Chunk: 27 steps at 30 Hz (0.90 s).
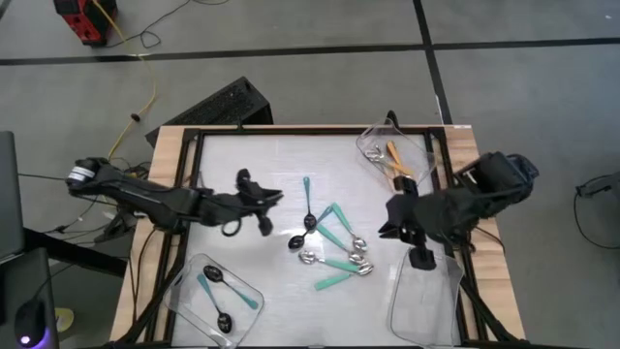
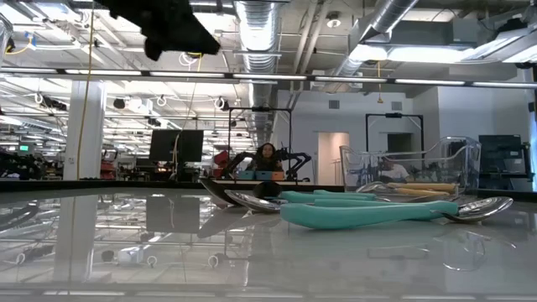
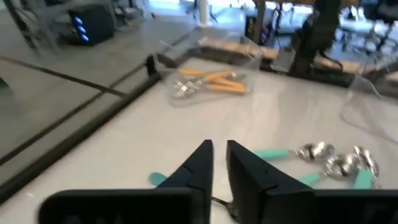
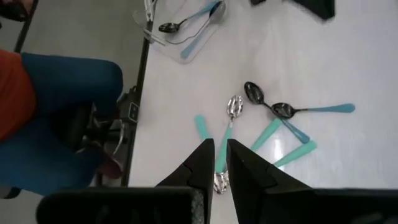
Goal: Sort silverware by color (type)
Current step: Put the blue spoon into the bottom left transparent bin
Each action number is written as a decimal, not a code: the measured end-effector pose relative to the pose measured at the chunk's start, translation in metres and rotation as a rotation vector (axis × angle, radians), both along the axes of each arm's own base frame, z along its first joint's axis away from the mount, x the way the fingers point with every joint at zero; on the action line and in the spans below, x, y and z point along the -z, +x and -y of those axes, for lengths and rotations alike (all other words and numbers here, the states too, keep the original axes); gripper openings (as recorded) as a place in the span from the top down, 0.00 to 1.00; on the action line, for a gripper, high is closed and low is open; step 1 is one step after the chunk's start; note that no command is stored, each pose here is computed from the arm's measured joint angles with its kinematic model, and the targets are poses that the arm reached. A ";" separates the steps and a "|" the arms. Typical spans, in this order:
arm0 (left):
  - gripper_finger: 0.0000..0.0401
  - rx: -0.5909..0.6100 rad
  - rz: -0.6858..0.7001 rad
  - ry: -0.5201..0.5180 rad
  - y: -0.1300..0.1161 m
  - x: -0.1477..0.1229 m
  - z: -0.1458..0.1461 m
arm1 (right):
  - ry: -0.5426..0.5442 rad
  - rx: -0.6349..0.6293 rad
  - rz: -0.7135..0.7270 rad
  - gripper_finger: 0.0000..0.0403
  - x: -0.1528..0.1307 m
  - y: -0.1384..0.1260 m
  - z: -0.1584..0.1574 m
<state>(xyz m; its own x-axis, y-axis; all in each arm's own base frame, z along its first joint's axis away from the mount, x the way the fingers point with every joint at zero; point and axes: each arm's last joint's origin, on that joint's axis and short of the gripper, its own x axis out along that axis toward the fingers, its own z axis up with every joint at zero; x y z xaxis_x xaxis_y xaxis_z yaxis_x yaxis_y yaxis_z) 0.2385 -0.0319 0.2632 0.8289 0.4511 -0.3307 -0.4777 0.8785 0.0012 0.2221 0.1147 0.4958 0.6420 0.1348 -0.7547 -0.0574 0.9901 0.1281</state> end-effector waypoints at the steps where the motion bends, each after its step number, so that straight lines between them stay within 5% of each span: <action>1: 0.89 0.014 -0.015 -0.005 0.006 0.002 0.002 | -0.009 -0.008 0.005 0.83 0.000 -0.002 -0.003; 8: 0.64 -0.002 -0.062 -0.080 0.043 0.013 0.006 | -0.055 -0.032 0.034 0.83 0.000 -0.011 -0.018; 14: 0.47 -0.088 -0.134 -0.260 0.074 0.026 -0.014 | -0.069 -0.008 0.049 0.83 -0.001 -0.013 -0.021; 20: 0.44 -0.217 -0.354 -0.364 0.100 0.054 -0.043 | -0.063 -0.001 0.048 0.83 -0.001 -0.012 -0.021; 27: 0.44 -0.307 -0.433 -0.448 0.122 0.091 -0.054 | -0.063 -0.001 0.048 0.83 0.000 -0.012 -0.021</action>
<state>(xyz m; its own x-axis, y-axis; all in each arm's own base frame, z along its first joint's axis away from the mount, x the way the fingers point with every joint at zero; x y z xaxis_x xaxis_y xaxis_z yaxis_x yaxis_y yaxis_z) 0.3602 0.0223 0.1726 0.4372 0.3870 -0.8119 -0.7433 0.6637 -0.0839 0.2097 0.1358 0.4962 0.6778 0.0886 -0.7299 -0.0630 0.9961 0.0624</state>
